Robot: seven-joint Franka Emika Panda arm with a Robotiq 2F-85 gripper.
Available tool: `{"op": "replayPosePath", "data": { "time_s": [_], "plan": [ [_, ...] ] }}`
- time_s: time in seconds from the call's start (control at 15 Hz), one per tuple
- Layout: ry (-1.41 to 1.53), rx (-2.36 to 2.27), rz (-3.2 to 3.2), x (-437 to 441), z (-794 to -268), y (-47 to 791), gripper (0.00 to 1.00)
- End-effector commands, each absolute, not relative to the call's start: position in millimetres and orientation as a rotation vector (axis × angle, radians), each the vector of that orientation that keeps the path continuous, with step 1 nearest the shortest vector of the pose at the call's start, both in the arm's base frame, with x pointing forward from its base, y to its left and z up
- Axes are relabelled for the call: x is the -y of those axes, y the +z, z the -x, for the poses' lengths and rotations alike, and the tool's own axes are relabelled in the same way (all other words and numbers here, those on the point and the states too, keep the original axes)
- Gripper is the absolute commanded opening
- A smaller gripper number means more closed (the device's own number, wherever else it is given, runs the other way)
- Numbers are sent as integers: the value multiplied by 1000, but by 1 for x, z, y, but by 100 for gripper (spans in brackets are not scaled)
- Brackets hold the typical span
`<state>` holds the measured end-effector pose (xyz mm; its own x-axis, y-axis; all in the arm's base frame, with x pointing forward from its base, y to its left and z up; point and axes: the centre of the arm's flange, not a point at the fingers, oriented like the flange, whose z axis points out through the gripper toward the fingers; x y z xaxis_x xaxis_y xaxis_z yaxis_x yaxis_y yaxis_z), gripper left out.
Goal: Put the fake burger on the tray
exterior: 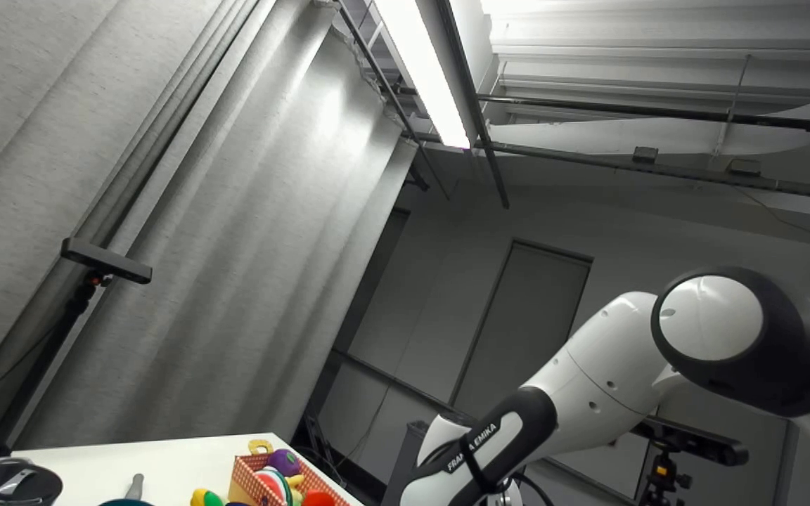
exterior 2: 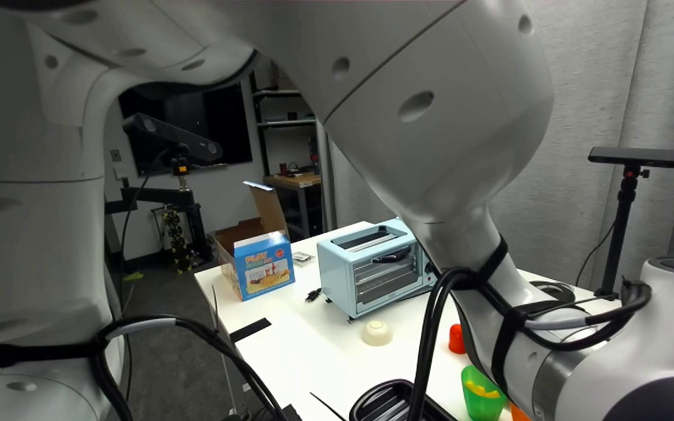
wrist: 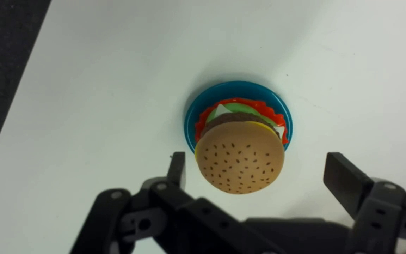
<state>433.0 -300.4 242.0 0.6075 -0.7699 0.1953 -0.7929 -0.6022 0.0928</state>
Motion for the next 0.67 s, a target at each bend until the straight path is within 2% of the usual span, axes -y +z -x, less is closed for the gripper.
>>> {"op": "replayPosePath", "data": {
  "time_s": [0.0, 0.6],
  "plan": [
    [255, 1328, -2627, 305, -445, 230, 100],
    [269, 1351, -2587, 319, -454, 215, 100]
  ]
}}
